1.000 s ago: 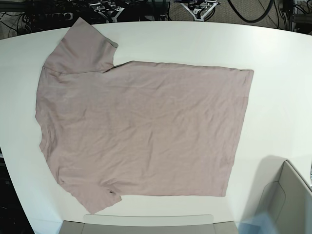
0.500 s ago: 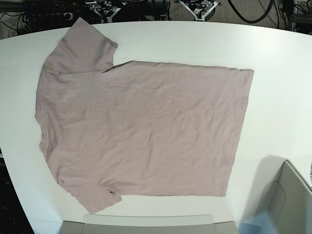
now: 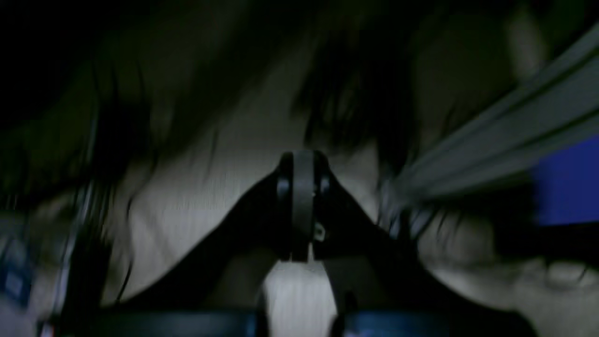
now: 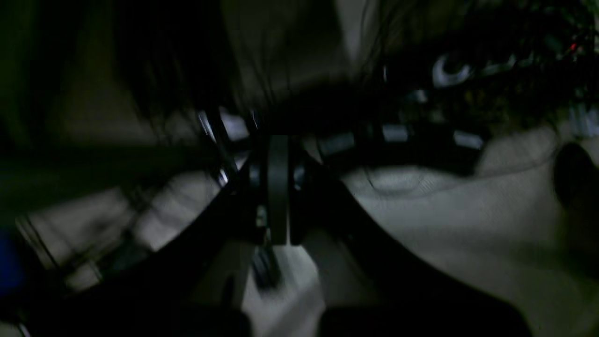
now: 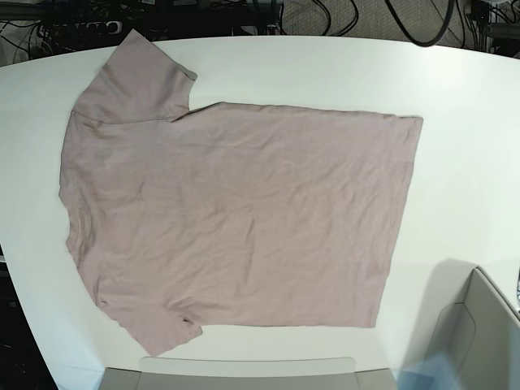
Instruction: Fold the T-shirt properly
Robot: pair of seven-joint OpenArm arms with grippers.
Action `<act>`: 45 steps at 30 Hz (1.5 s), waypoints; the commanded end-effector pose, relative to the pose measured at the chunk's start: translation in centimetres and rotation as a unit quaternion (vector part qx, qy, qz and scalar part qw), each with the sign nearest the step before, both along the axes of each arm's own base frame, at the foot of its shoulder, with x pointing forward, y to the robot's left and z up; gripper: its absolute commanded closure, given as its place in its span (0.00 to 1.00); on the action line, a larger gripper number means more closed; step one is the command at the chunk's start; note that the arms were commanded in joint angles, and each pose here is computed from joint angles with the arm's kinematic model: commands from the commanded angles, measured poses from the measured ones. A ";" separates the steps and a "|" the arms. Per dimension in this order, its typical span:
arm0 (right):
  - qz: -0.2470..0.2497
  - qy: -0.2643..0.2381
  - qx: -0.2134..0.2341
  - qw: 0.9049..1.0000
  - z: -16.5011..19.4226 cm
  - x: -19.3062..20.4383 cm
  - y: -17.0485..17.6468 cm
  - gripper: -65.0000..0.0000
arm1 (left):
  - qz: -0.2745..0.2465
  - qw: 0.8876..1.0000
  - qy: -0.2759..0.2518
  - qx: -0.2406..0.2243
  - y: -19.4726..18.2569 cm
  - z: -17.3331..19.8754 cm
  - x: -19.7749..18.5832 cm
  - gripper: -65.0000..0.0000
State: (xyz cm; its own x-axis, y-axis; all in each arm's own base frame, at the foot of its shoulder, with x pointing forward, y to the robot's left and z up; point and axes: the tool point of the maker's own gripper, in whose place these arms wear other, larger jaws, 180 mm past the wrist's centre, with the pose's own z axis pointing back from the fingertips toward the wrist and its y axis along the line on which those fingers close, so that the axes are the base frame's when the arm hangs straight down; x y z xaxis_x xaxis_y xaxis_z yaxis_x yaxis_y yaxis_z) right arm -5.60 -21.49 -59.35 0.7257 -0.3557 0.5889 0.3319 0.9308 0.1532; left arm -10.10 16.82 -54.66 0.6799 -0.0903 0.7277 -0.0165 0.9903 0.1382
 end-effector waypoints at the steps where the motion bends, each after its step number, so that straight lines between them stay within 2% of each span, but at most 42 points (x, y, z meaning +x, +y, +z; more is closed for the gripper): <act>1: -0.026 -0.022 -0.005 0.999 1.1 -1.1 -0.9 1.00 | -0.005 1.000 -0.029 0.008 0.1 1.3 -0.1 1.00; 3: -0.069 -0.075 -0.010 0.995 2.9 -1.2 -1.9 1.00 | -0.007 0.999 -0.035 0.011 0.3 1.6 -0.1 1.00; 8: -0.145 -0.120 0.029 0.982 4.5 -2.0 -1.6 1.00 | -0.014 0.997 -0.072 0.013 0.2 3.5 -0.1 1.00; 12: -0.198 -0.183 0.077 0.960 7.2 -2.2 -1.5 1.00 | -0.024 0.989 -0.141 0.025 0.8 8.0 0.6 1.00; 15: -0.215 -0.233 0.109 0.942 10.0 -1.8 -1.1 1.00 | -0.019 0.977 -0.204 0.058 2.5 12.5 2.1 0.99; 21: -0.205 -0.321 0.164 0.910 16.9 0.3 0.8 1.00 | -0.037 0.946 -0.309 0.094 3.8 19.5 6.0 0.99; 25: -0.155 -0.355 0.230 0.893 22.4 3.9 3.6 1.00 | -0.047 0.924 -0.367 0.099 3.5 22.4 8.7 0.95; 27: -0.130 -0.373 0.249 0.884 25.1 6.0 4.2 1.00 | -0.043 0.917 -0.384 0.099 3.1 23.2 9.4 0.90; 29: -0.089 -0.387 0.257 0.881 28.1 8.3 4.7 1.00 | -0.034 0.911 -0.400 0.099 2.7 24.0 9.9 0.86; 32: -0.024 -0.387 0.255 0.886 30.8 10.9 5.2 1.00 | -0.024 0.907 -0.409 0.097 2.2 24.4 10.3 0.82; 35: 0.032 -0.363 0.242 0.899 31.9 12.8 5.2 0.98 | -0.016 0.912 -0.398 0.096 2.3 24.1 11.1 0.80; 38: 0.077 -0.318 0.219 0.919 31.3 14.2 3.8 0.87 | -0.009 0.921 -0.377 0.096 2.7 23.7 12.2 0.79; 41: 0.115 -0.268 0.177 0.940 29.8 15.1 1.7 0.74 | -0.005 0.927 -0.363 0.095 2.9 23.5 12.9 0.79; 45: 0.129 -0.192 0.120 0.965 27.0 15.7 -2.3 0.63 | 0.000 0.934 -0.345 0.093 3.1 22.8 13.0 0.79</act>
